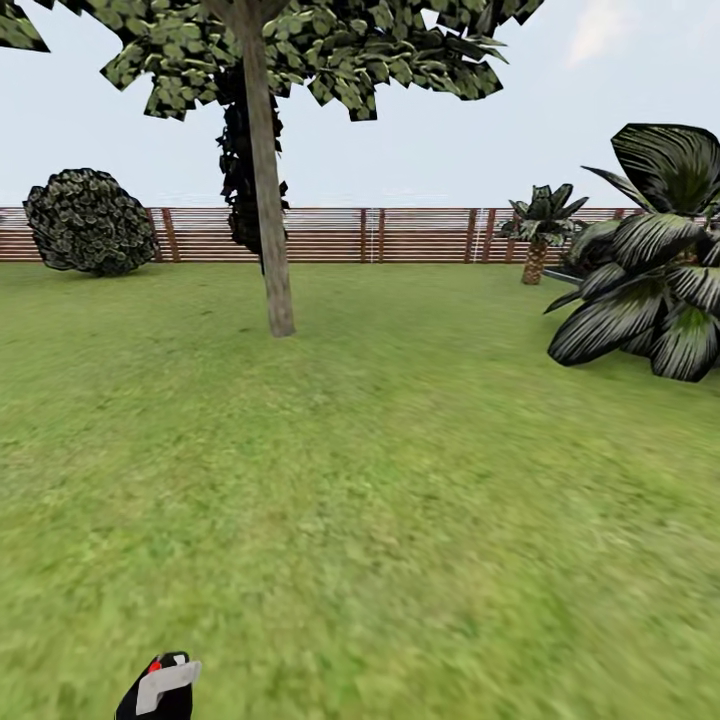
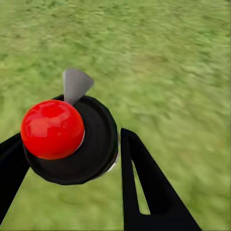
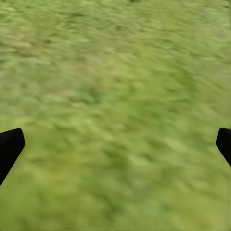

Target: In the garden, pick up the pesticide atomizer on the floor and spray pesticide onto both trees until each tree trunk is fully covered.

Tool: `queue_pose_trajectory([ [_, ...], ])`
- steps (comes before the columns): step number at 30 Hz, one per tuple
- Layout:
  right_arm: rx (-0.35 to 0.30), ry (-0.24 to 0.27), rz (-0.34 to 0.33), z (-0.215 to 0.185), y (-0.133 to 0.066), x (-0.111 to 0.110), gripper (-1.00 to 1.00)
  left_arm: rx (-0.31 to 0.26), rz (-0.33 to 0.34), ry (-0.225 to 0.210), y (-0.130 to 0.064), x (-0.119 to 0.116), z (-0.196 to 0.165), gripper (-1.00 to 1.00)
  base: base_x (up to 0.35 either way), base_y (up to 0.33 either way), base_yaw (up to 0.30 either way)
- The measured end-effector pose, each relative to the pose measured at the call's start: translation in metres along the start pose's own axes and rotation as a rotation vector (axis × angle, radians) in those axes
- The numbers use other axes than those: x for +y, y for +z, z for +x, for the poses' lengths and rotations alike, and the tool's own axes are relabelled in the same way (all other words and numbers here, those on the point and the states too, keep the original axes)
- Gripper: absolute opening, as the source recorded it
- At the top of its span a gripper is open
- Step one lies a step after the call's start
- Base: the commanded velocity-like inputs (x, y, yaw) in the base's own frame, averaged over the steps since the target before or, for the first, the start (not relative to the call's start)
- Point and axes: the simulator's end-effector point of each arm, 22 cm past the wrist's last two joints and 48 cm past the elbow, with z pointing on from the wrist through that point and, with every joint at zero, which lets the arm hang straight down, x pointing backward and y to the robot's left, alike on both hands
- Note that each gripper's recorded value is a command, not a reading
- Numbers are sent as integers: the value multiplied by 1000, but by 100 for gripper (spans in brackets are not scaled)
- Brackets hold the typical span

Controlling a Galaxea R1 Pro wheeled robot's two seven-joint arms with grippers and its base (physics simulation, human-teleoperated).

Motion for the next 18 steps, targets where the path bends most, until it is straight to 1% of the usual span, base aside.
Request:
queue_pose_trajectory([
  [18,0,1,0,0,0,0,100,0,1,0,0,-1,0,-100,340,0,0],
])
